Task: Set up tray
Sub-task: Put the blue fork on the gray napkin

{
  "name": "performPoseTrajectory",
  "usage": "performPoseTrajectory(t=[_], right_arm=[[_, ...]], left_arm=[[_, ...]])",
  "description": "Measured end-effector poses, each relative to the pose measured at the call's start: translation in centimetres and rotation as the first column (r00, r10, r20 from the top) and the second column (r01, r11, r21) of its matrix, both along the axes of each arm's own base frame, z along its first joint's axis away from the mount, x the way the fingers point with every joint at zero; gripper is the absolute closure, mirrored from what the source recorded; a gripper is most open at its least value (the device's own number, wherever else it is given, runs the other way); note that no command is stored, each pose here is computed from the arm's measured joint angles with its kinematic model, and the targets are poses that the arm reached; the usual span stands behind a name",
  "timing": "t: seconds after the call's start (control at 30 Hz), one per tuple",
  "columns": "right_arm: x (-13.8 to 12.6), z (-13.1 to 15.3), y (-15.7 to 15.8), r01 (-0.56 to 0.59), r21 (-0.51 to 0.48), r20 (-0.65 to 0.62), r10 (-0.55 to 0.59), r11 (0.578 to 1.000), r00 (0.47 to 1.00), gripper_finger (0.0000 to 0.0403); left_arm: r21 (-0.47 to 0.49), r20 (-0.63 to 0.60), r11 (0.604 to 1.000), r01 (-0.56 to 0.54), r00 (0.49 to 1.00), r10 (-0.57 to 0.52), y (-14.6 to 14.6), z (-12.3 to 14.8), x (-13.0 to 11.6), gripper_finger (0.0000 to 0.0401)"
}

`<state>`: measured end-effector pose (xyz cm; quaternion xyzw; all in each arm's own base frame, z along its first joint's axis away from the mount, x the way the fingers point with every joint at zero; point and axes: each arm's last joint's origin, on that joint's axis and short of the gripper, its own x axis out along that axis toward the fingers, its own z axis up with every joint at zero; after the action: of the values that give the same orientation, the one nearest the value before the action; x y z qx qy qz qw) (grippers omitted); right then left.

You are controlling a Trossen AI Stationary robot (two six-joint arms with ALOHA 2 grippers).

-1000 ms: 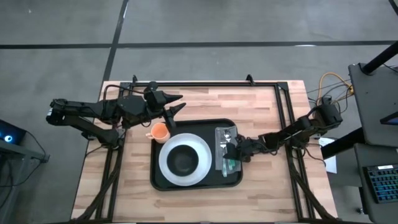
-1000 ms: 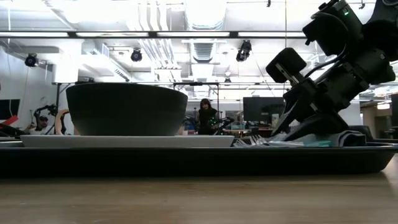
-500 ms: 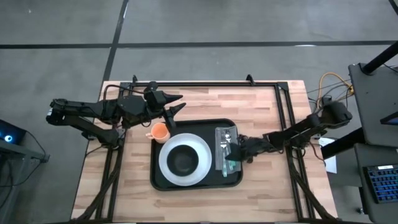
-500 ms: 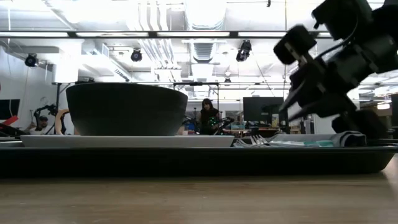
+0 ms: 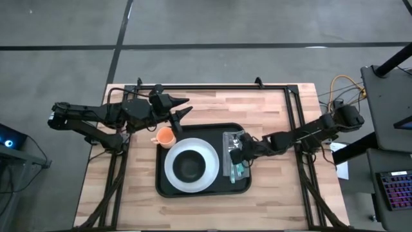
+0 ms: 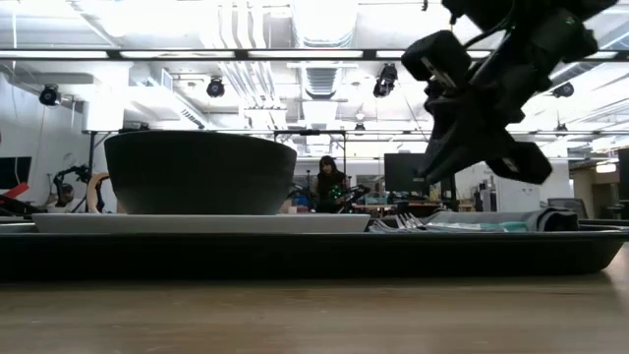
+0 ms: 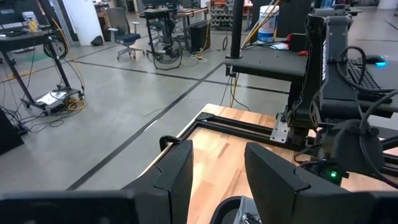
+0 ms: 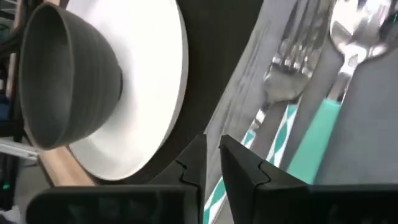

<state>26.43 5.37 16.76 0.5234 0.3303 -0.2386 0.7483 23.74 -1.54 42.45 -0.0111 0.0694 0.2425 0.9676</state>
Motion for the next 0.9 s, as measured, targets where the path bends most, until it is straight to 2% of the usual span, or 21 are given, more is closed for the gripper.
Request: performPoseTrajectory(t=[0.27, 0.7, 0.9], right_arm=[[0.7, -0.4, 0.1, -0.004, -0.010, -0.020, 0.004, 1.000, 1.000, 0.0393], [0.4, -1.0, -0.2, 0.007, -0.050, -0.074, -0.011, 0.999, 0.997, 0.0394], [0.7, -2.1, -0.1, -0.002, -0.050, -0.112, -0.003, 0.999, 0.994, 0.0395]], left_arm=[[0.000, 0.000, 1.000, 0.000, 1.000, 0.000, 0.0, 0.0, 0.0, 0.0275], [0.001, -0.007, 1.000, 0.000, 1.000, 0.000, 0.0, -0.1, 0.0, 0.0275], [0.001, -0.007, 1.000, 0.000, 1.000, 0.000, 0.0, -0.1, 0.0, 0.0275]])
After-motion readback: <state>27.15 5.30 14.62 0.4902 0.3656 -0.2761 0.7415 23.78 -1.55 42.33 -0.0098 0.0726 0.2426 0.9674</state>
